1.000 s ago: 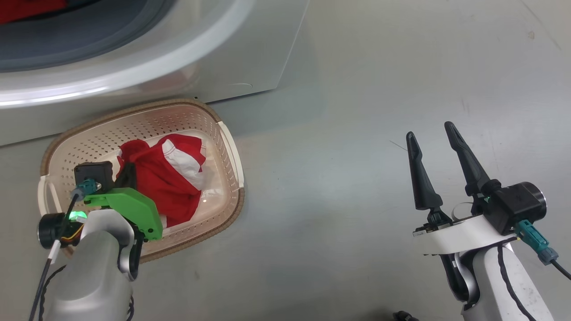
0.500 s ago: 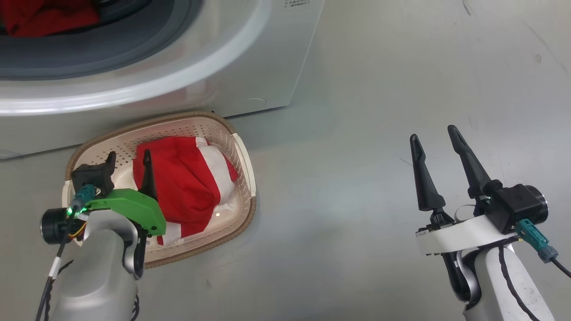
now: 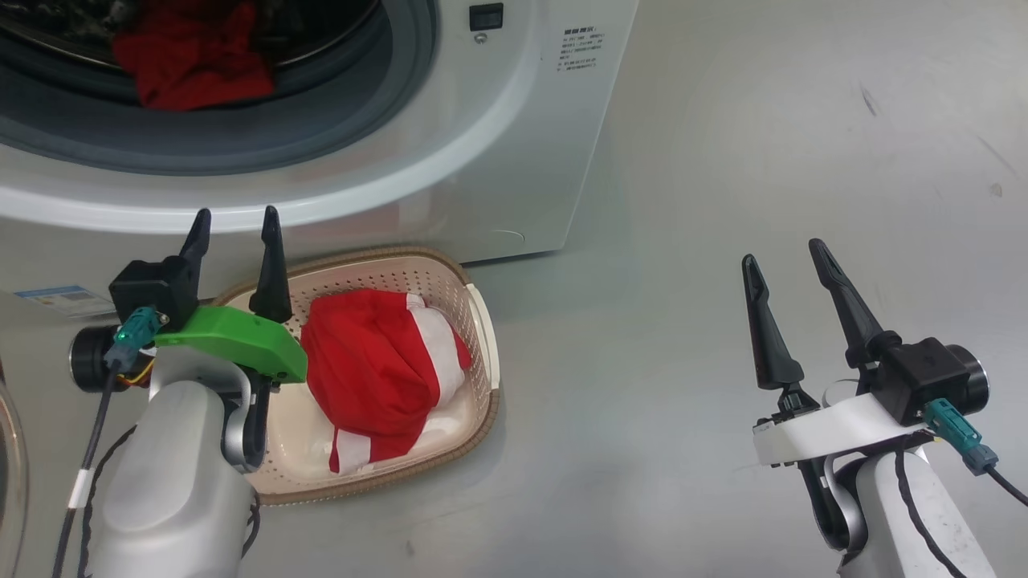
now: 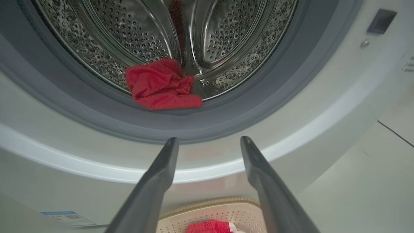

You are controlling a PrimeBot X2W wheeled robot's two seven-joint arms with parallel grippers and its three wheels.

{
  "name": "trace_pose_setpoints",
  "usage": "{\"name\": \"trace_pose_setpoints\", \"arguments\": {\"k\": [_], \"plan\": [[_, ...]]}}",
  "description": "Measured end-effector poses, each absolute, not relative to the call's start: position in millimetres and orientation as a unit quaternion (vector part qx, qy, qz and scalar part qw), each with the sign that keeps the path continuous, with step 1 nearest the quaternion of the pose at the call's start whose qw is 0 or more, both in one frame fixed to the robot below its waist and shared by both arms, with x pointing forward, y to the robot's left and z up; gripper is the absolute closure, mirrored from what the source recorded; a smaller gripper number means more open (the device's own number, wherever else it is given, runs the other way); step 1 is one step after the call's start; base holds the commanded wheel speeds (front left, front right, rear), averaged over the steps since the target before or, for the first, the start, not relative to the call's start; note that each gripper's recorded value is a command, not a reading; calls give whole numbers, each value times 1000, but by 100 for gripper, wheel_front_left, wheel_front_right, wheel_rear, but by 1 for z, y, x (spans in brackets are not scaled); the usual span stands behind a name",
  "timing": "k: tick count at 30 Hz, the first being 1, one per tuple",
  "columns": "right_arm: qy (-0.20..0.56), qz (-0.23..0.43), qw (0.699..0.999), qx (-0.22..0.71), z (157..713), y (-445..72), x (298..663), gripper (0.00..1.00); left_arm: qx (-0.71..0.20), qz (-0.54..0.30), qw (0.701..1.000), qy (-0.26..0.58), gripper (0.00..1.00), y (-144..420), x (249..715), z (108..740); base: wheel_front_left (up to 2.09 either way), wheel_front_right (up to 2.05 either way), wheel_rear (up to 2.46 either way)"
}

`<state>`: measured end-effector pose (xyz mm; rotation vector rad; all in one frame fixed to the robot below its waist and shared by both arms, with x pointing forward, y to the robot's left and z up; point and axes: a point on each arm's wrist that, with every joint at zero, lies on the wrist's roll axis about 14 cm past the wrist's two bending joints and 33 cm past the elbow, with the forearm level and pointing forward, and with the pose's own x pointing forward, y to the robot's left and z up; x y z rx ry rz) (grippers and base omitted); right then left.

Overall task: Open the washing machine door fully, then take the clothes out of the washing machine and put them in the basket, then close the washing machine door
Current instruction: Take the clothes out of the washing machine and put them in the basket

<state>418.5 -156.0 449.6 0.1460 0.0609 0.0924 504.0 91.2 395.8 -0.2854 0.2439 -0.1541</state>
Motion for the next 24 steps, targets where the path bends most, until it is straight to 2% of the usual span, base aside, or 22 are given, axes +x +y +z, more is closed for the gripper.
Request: {"name": "trace_pose_setpoints", "arguments": {"k": [4,15,24], "plan": [[18,52,996,73,460,-153,414,0,-135,-62,986,73,0,105,502,430,0,0,0],[-4,64,995,72,481,-145,392,0,-119,-12,992,28,0,140,455,466,0,0,0],[-10,68,995,72,488,-142,368,0,-107,-3,994,15,0,151,412,477,0,0,0]]}}
